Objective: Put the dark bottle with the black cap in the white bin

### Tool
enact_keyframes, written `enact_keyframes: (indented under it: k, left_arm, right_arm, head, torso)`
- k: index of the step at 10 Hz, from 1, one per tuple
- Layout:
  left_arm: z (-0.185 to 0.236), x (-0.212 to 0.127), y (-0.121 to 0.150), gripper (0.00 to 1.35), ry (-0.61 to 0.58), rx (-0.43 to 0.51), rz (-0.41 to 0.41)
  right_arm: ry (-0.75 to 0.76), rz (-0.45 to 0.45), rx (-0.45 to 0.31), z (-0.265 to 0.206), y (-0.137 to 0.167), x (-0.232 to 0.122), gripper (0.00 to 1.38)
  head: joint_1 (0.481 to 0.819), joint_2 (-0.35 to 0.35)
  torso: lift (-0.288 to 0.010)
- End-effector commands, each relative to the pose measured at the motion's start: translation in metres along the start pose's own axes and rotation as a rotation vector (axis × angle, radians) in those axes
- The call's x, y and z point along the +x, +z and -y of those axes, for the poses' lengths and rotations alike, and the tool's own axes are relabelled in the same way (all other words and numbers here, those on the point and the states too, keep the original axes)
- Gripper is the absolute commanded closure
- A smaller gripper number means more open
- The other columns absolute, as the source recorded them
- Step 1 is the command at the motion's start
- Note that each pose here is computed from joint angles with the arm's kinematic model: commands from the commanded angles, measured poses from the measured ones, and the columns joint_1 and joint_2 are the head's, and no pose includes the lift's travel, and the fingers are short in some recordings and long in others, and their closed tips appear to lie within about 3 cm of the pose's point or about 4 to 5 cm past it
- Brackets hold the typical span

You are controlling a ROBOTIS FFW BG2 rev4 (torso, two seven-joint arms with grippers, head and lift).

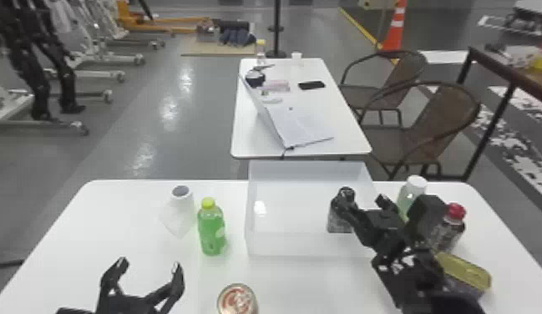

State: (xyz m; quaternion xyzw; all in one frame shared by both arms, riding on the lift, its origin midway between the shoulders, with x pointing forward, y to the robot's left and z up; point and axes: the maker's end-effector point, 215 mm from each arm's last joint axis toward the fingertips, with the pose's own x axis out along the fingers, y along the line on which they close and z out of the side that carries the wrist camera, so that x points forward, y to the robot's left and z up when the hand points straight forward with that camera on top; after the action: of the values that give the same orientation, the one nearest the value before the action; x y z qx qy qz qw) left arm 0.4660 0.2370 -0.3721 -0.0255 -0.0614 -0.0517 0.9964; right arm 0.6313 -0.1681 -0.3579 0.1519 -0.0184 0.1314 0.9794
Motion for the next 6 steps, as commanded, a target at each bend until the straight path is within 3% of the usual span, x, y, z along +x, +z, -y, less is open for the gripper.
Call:
enact_keyframes:
  k: [1,2,4,6]
  left_arm:
    - [0.0,0.0,0.0,0.21,0.001,-0.002,0.002]
    - [0.0,0.001,0.002,0.21,0.003,-0.001,0.005]
    - [-0.001,0.001,0.003,0.21,0.003,-0.002,0.008]
    - [-0.003,0.0,0.003,0.21,0.007,-0.002,0.01]
  right_arm:
    - [0.003,0.03,0.013,-0.007,0.012,-0.008,0.08]
    - [-0.007,0.062,0.007,-0.013,0.027,-0.022,0.08]
    - [-0.041,0.036,-0.028,-0.022,0.038,-0.057,0.08]
    - [-0.021,-0.015,-0.131,-0.029,0.042,-0.09,0.08]
  head:
    - [0.549,0.0]
    - [0.549,0.0]
    - [0.549,0.0]
    - [0.549,0.0]
  torso:
    - [-0.1]
    - [-0.1]
    - [-0.1]
    - [-0.1]
